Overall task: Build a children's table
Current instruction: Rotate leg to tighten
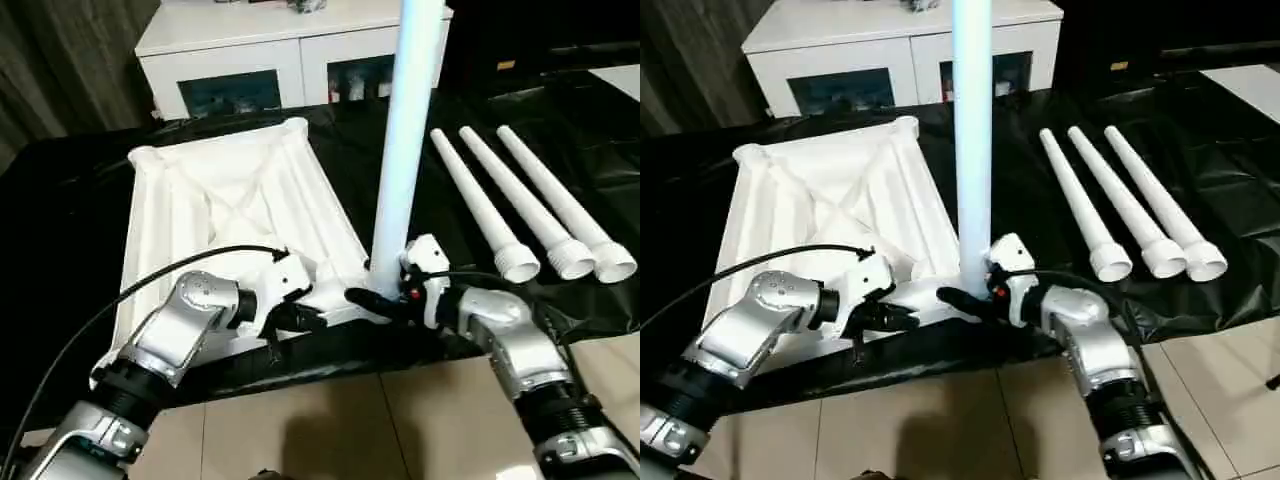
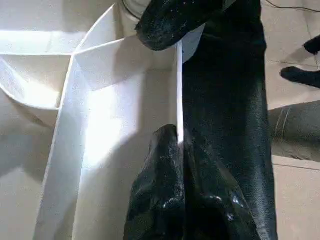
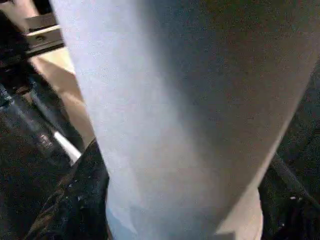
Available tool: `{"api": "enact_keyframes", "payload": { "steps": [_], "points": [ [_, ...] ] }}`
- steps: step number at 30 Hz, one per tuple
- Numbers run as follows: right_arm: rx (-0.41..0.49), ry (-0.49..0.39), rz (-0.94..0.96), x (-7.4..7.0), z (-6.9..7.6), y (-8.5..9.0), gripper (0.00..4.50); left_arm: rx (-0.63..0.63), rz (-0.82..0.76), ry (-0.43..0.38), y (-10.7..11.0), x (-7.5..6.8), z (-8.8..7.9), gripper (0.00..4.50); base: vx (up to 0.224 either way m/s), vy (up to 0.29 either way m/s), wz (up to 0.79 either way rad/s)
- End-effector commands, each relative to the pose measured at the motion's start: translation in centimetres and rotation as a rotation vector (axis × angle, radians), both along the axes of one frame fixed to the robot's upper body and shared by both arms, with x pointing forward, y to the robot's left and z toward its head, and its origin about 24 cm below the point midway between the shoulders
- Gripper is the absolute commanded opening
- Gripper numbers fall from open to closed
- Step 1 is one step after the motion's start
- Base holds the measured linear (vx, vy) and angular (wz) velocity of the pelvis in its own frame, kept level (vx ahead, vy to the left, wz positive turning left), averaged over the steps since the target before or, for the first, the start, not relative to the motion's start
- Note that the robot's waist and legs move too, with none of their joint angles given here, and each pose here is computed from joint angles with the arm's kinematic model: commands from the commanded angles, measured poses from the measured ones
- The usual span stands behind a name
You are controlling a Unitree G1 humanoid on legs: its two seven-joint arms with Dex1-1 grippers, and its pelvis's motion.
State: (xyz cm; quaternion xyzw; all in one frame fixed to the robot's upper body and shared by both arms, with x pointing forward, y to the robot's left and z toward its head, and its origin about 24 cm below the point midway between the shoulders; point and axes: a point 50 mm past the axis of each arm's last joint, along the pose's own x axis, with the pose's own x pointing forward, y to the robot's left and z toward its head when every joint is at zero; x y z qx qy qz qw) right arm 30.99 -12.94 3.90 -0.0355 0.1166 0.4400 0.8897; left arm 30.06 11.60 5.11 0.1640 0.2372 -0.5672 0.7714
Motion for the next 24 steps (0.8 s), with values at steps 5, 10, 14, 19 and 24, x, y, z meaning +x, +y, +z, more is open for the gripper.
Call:
{"api": "enact_keyframes", "payload": {
  "steps": [5,10,14,19,24],
  "points": [
    [-0.003,0.060,-0.377,1.6,-1.6,0.0,2.77,0.010,0.121,-0.018,-2.1,1.5,-0.6,0.00,0.000,0.000,0.00],
    [-0.031,0.159,-0.806,3.3,-2.9,-0.8,2.77,0.040,0.379,-0.142,-5.0,4.3,-0.5,0.00,0.000,0.000,0.00],
    [-0.068,0.107,-0.885,3.8,-2.7,-0.5,2.77,0.033,0.430,-0.248,-5.8,5.4,0.3,0.00,0.000,0.000,0.00],
    [0.005,0.065,-0.860,4.4,-1.8,0.3,3.46,0.018,0.414,-0.293,-6.3,5.9,0.9,0.00,0.000,0.000,0.00],
    [-0.003,-0.007,-0.822,4.8,-0.9,0.6,3.85,0.029,0.396,-0.322,-6.0,6.1,0.7,0.00,0.000,0.000,0.00]
  ]
}}
